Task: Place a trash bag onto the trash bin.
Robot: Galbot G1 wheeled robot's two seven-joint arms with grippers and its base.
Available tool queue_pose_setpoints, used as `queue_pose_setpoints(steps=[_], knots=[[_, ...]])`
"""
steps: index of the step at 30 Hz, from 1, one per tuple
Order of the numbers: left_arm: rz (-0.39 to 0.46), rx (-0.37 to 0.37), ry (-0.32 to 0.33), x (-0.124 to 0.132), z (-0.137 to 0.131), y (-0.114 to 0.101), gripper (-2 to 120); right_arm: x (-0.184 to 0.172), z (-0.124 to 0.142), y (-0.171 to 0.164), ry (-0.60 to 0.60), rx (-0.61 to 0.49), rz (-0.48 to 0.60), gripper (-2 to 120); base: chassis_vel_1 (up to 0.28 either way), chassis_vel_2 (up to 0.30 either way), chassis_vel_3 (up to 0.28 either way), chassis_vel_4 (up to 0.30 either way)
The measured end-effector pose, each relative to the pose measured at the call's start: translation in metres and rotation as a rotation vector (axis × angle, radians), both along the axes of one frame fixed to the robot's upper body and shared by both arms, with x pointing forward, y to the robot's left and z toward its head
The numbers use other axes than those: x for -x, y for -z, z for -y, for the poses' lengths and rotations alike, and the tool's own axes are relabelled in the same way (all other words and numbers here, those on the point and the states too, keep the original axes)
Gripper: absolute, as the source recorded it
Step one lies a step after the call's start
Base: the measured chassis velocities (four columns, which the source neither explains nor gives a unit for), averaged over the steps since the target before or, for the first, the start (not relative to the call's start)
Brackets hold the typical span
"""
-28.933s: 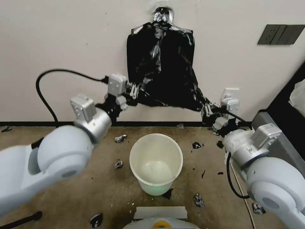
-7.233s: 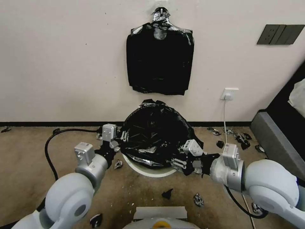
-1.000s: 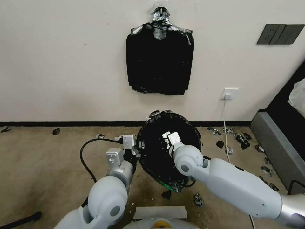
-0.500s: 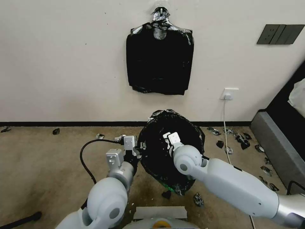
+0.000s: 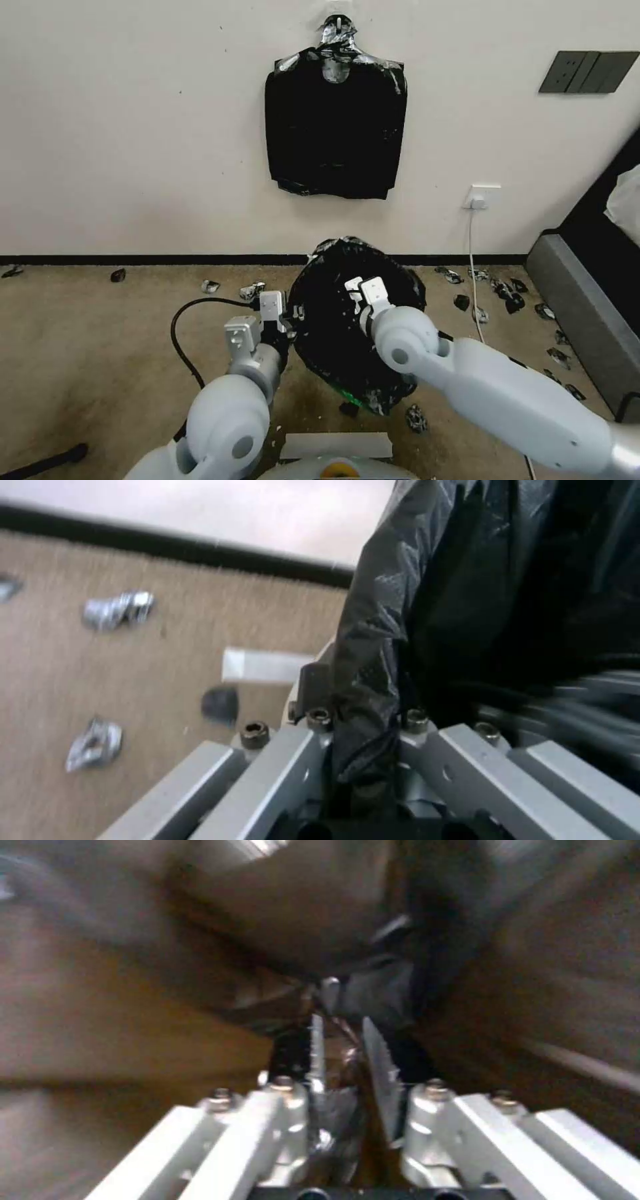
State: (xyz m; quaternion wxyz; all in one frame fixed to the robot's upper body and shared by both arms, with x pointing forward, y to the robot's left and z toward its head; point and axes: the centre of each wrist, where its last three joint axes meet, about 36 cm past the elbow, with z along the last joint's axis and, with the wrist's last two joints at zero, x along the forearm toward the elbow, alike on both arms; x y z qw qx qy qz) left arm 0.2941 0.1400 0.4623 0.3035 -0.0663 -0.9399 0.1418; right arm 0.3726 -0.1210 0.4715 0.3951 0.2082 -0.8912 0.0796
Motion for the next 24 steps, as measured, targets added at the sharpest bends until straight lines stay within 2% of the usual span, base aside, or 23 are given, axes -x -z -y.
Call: queue_pose_setpoints(steps=[2, 3, 6, 9, 14, 15, 18, 21, 24], knots=[[-0.039, 0.0, -0.016, -0.005, 0.003, 0.004, 3, 0.016, 0.011, -0.014, -0.014, -0.033, 0.0, 34, 0.0, 0.0, 0.0, 0.0], [-0.039, 0.0, -0.016, -0.005, 0.003, 0.004, 3, 0.016, 0.011, -0.014, -0.014, -0.033, 0.0, 34, 0.0, 0.0, 0.0, 0.0], [-0.11, 0.003, -0.046, -0.015, 0.006, 0.009, 3, 0.032, 0.032, -0.034, -0.012, -0.078, 0.019, 48, 0.0, 0.0, 0.0, 0.0], [-0.147, -0.005, -0.06, -0.021, 0.007, 0.014, 3, 0.039, 0.044, -0.042, -0.012, -0.089, 0.029, 57, 0.0, 0.0, 0.0, 0.0], [-0.195, -0.026, -0.077, -0.027, 0.006, 0.027, 3, 0.051, 0.057, -0.039, -0.021, -0.077, 0.048, 78, 0.0, 0.0, 0.0, 0.0], [-0.195, -0.026, -0.077, -0.027, 0.006, 0.027, 3, 0.051, 0.057, -0.039, -0.021, -0.077, 0.048, 78, 0.0, 0.0, 0.0, 0.0], [-0.204, -0.01, -0.092, -0.03, 0.006, 0.036, 3, 0.057, 0.06, -0.034, -0.027, -0.072, 0.047, 92, 0.0, 0.0, 0.0, 0.0], [-0.214, 0.004, -0.096, -0.033, 0.006, 0.039, 3, 0.058, 0.06, -0.034, -0.031, -0.074, 0.048, 98, 0.0, 0.0, 0.0, 0.0], [-0.23, 0.016, -0.093, -0.033, 0.007, 0.042, 9, 0.058, 0.06, -0.036, -0.033, -0.075, 0.055, 100, 0.0, 0.0, 0.0, 0.0]])
